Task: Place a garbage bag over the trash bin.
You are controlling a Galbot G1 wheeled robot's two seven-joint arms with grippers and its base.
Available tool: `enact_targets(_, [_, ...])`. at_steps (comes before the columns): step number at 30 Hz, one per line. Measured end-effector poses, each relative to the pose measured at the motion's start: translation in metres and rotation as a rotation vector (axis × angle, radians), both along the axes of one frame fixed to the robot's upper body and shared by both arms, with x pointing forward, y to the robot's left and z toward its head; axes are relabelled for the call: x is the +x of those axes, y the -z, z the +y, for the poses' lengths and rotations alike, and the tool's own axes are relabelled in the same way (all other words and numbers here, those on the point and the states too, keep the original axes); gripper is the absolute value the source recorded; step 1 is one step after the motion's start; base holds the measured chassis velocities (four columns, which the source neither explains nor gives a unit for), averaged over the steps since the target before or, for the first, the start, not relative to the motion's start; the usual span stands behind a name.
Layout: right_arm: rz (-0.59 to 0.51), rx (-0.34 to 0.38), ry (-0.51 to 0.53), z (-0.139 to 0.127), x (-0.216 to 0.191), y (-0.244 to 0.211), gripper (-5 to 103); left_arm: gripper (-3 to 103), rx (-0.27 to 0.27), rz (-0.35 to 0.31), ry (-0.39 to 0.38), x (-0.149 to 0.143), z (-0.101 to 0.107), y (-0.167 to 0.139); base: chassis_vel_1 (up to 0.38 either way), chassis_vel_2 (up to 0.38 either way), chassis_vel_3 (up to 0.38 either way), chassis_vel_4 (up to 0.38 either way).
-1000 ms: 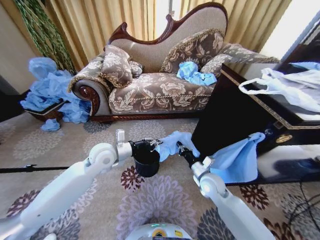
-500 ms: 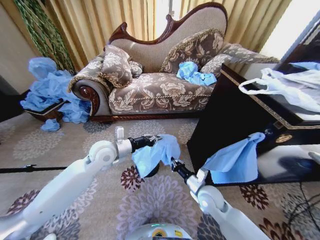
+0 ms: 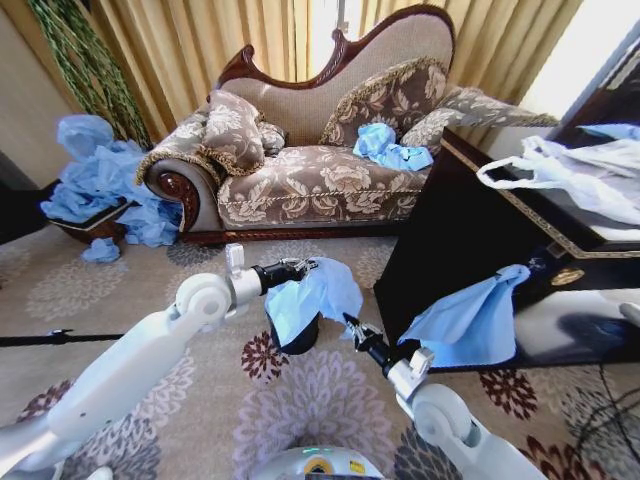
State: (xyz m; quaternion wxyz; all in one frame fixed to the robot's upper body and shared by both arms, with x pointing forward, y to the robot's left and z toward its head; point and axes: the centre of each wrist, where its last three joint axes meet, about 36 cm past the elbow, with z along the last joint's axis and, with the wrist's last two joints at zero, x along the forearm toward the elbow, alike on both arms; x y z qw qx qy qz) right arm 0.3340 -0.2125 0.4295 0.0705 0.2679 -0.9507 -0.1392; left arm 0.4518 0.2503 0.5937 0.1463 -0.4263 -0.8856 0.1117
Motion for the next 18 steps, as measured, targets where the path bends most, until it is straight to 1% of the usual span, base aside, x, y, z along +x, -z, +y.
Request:
enact_targets(1, [-0.016,0.019,0.021,0.004,-0.001,-0.007,0,0,0.002,-0.001,0.0,0.0,0.001,-0.001,0.0,0.0,0.0,0.0])
enact_targets(3, [-0.021,0.028,0.026,0.006,-0.001,-0.011,0,0,0.003,-0.001,-0.001,-0.001,0.002,-0.002,0.0,0.0,0.0,0.0])
enact_targets(5, [-0.015,0.08,0.029,0.012,-0.008,-0.029,5,0,0.006,-0.002,-0.003,0.0,0.005,-0.005,0.0,0.0,0.0,0.0])
enact_targets(6, [-0.01,0.095,0.025,0.014,-0.011,-0.034,8,0,0.004,-0.001,-0.005,0.001,0.007,-0.006,0.0,0.0,0.0,0.0])
enact_targets(7, [-0.01,0.095,0.025,0.014,-0.011,-0.034,8,0,0.004,-0.001,-0.005,0.001,0.007,-0.006,0.0,0.0,0.0,0.0])
enact_targets(8, [-0.003,0.107,0.013,0.017,-0.015,-0.039,12,0,-0.001,0.0,-0.004,0.003,0.008,-0.007,0.0,0.0,0.0,0.0])
enact_targets(9, [0.009,0.107,-0.004,0.019,-0.02,-0.04,16,0,-0.006,0.001,-0.005,0.005,0.01,-0.008,0.0,0.0,0.0,0.0])
enact_targets(10, [0.009,0.107,-0.004,0.019,-0.02,-0.04,16,0,-0.006,0.001,-0.005,0.005,0.01,-0.008,0.0,0.0,0.0,0.0])
enact_targets(11, [0.012,0.103,-0.013,0.019,-0.021,-0.04,21,0,-0.008,0.001,-0.007,0.006,0.011,-0.009,0.0,0.0,0.0,0.0])
enact_targets(12, [0.016,0.098,-0.023,0.019,-0.023,-0.039,21,0,-0.01,0.001,-0.009,0.008,0.012,-0.01,0.0,0.0,0.0,0.0])
enact_targets(13, [0.022,0.091,-0.034,0.019,-0.028,-0.038,33,0,-0.016,0.002,-0.016,0.012,0.013,-0.011,0.0,0.0,0.0,0.0])
enact_targets(15, [0.021,0.087,-0.038,0.019,-0.03,-0.039,33,0,-0.019,0.003,-0.02,0.014,0.014,-0.011,0.0,0.0,0.0,0.0])
enact_targets(16, [0.013,0.072,-0.048,0.02,-0.035,-0.039,43,0,-0.025,0.003,-0.03,0.018,0.014,-0.011,0.0,0.0,0.0,0.0])
enact_targets(18, [0.004,0.058,-0.052,0.02,-0.036,-0.039,43,0,-0.029,0.003,-0.034,0.02,0.015,-0.012,0.0,0.0,0.0,0.0])
